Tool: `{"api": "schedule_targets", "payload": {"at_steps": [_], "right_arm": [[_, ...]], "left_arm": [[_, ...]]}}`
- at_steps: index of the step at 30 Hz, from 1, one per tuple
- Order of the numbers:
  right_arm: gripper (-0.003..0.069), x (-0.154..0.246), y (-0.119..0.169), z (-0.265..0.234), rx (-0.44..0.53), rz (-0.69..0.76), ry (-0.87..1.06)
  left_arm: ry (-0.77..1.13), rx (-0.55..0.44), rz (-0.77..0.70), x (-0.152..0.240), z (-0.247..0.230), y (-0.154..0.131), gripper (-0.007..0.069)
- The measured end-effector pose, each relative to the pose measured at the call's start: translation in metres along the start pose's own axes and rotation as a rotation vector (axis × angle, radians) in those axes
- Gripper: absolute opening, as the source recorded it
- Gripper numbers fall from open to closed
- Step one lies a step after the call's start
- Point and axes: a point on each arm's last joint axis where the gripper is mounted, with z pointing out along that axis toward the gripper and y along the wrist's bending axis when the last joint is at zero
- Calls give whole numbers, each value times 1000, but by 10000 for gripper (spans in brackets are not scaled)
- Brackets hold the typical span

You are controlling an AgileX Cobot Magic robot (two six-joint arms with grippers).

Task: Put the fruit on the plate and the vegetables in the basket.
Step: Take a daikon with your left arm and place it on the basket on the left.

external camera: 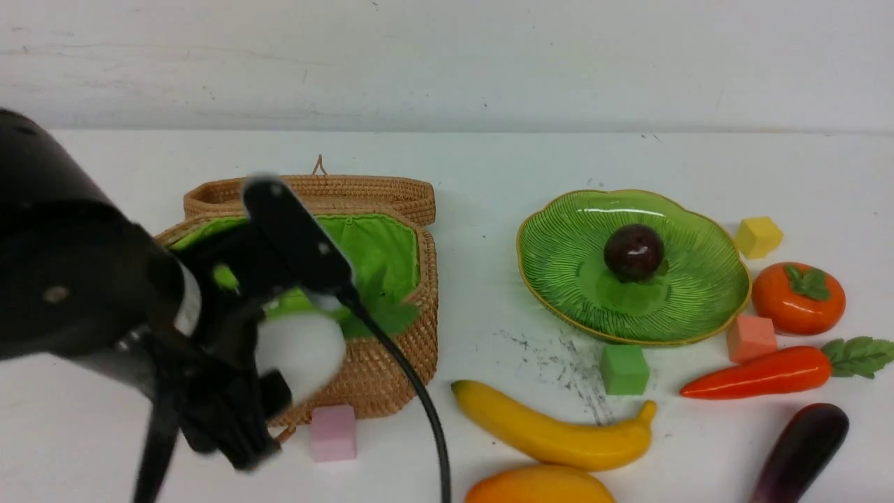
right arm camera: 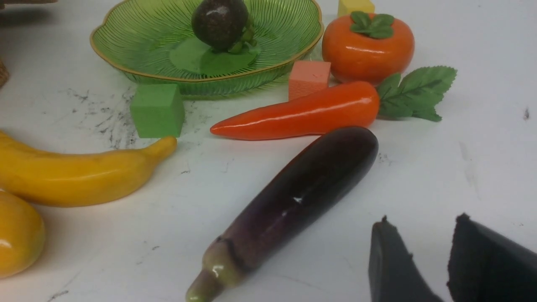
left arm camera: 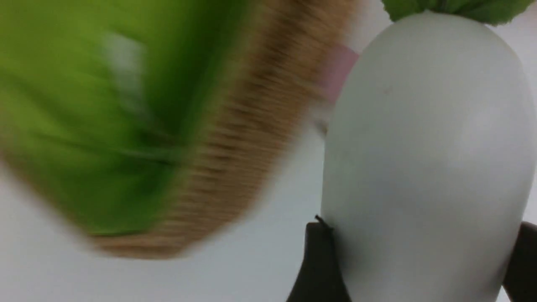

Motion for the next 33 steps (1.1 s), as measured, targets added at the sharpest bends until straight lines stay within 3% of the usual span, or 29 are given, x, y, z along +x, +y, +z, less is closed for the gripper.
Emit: {"api": "schedule_targets", "payload": {"at_steps": [2, 5, 10, 13, 19, 23, 28, 33], "right_arm": [[238, 0, 0, 0, 0, 0, 0], [238, 0, 0, 0, 0, 0, 0], [238, 0, 0, 0, 0, 0, 0], [238, 0, 0, 0, 0, 0, 0], [238, 0, 0, 0, 0, 1, 0], [238, 0, 0, 0, 0, 1, 0], [238, 0, 0, 0, 0, 1, 0], [238, 0, 0, 0, 0, 0, 0]], "left_arm": [[-79, -182, 63, -6, -15, 21, 505], [-163, -365, 94, -13, -17, 46, 505], [-236, -456, 41, -19, 15, 80, 505], [-208, -432, 27, -19, 51, 91, 505], [-171, -341, 32, -23, 90, 84, 505], [-102, -261, 22, -17, 98, 77, 505], [-12, -132, 137, -10, 101, 65, 505], [-23, -111, 215, -11, 101, 63, 505]]}}
